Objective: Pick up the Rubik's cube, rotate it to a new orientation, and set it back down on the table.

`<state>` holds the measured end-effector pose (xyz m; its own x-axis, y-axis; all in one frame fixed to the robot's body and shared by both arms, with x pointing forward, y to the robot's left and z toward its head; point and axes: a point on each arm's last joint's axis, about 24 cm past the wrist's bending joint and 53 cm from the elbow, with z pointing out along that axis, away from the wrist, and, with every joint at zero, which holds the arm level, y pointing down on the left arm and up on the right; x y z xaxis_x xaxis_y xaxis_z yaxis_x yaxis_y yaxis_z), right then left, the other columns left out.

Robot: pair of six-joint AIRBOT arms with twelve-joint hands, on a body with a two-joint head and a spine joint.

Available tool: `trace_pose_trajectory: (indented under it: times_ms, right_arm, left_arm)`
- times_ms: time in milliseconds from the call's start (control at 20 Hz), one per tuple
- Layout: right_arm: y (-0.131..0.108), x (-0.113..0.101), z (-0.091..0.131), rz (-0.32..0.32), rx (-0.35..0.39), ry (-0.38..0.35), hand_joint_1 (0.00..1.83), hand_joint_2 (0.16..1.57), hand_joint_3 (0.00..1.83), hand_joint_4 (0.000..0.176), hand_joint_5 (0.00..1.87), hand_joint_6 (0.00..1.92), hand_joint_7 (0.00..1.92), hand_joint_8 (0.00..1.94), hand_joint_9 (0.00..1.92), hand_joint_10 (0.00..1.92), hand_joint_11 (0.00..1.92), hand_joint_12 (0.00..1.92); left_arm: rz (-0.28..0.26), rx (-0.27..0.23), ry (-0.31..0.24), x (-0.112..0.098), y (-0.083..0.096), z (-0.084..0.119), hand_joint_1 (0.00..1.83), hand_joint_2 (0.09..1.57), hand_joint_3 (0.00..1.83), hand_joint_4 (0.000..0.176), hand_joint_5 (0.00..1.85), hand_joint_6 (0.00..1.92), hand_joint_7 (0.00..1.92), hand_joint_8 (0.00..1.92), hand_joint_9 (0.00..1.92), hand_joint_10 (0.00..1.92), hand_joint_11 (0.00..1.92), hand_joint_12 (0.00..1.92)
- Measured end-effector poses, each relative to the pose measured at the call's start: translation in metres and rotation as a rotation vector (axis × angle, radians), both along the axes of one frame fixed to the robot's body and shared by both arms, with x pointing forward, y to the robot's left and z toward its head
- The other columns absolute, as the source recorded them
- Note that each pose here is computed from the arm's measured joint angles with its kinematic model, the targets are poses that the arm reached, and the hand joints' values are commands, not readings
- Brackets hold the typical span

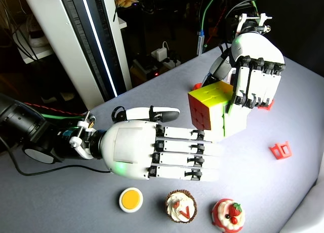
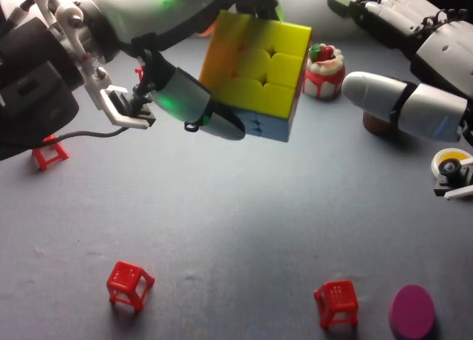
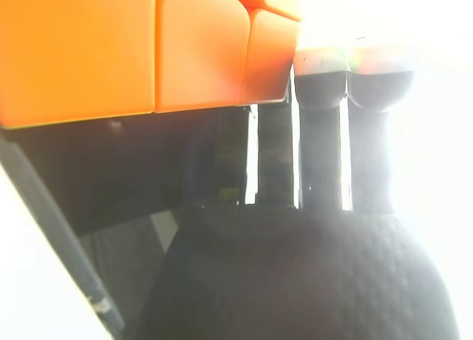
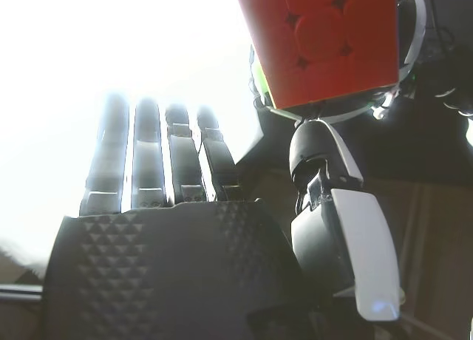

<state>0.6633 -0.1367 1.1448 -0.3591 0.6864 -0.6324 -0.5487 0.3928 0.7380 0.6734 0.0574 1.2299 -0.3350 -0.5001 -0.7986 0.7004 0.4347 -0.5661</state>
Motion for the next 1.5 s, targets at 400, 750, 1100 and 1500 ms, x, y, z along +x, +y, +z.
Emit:
trace_pose_trajectory:
  times_ms: [400, 750, 1100, 1500]
  right_arm:
    - [0.017, -0.007, -0.004, 0.046, -0.009, -0.009, 0.07, 1.34, 0.0, 0.0, 0.0, 0.0, 0.0, 0.0, 0.0, 0.0, 0.0, 0.0]
    - [0.021, -0.011, -0.004, 0.063, -0.014, -0.015, 0.0, 1.36, 0.01, 0.0, 0.01, 0.0, 0.0, 0.0, 0.0, 0.0, 0.0, 0.0]
    - [0.024, -0.015, -0.002, 0.075, -0.005, -0.017, 0.11, 1.34, 0.0, 0.0, 0.01, 0.0, 0.0, 0.0, 0.0, 0.0, 0.0, 0.0]
    - [0.033, -0.024, -0.002, 0.109, -0.008, -0.022, 0.08, 1.34, 0.0, 0.0, 0.0, 0.0, 0.0, 0.0, 0.0, 0.0, 0.0, 0.0]
  left_arm:
    - [-0.008, -0.007, -0.004, -0.002, -0.001, 0.002, 1.1, 1.32, 0.01, 0.0, 0.58, 1.48, 0.57, 1.46, 0.35, 1.5, 0.18, 1.92]
    - [-0.001, -0.012, -0.003, -0.001, 0.003, 0.004, 1.2, 0.9, 0.76, 0.0, 0.77, 1.32, 0.78, 1.84, 1.04, 1.92, 1.17, 1.92]
    - [0.008, -0.023, -0.007, 0.001, 0.007, 0.007, 1.19, 0.9, 0.81, 0.0, 0.73, 1.39, 0.75, 1.91, 1.08, 1.92, 1.2, 1.92]
    - [0.014, -0.023, -0.011, 0.001, 0.008, 0.008, 1.22, 0.75, 1.07, 0.0, 0.82, 1.44, 0.83, 1.92, 1.1, 1.92, 1.22, 1.92]
